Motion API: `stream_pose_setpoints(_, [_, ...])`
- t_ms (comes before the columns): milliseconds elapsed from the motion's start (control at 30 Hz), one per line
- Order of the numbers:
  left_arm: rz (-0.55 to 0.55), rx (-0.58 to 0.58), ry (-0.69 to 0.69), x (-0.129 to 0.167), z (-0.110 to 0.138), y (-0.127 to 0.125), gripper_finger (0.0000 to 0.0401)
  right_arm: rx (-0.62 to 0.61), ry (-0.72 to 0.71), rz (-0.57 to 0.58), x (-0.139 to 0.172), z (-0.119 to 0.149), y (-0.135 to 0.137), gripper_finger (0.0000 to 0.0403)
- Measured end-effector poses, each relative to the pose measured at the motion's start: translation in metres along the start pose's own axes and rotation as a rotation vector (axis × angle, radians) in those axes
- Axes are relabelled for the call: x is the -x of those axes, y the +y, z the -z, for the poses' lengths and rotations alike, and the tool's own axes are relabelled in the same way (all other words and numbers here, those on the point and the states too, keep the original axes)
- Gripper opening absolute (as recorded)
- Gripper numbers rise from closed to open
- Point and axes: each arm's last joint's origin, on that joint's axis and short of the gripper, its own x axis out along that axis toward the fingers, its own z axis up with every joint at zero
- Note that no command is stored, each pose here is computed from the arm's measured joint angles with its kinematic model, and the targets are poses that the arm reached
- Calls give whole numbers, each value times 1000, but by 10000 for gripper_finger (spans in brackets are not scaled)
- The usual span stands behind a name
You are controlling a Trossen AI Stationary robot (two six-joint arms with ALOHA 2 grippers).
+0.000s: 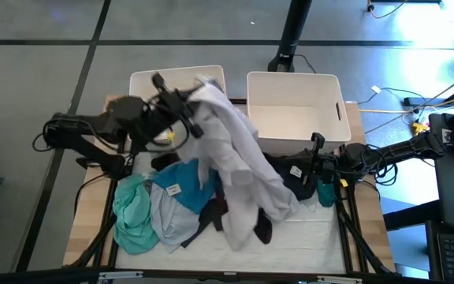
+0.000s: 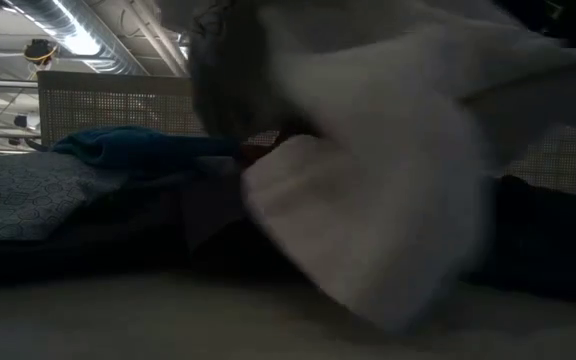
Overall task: Sort clothes
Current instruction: Put the white shirt into the left white bin
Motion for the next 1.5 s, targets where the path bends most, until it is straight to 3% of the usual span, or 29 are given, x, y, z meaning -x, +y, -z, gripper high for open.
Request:
stream_pose_setpoints(533, [-296,42,-75,-3,-9,84,6,0,0,0,0,0,0,8])
stream_pose_setpoints(1000, [-604,-102,-208,-1,-25,127,3,27,10,0,-1,1,1,8])
stream_pose_setpoints(1300, [-649,-157,-432,-4,-28,149,3,66,78,34,-3,4,2,8])
stream_pose_setpoints(1500, [-740,-230,-439,-10,-22,170,8,93,85,25,-6,5,4,8])
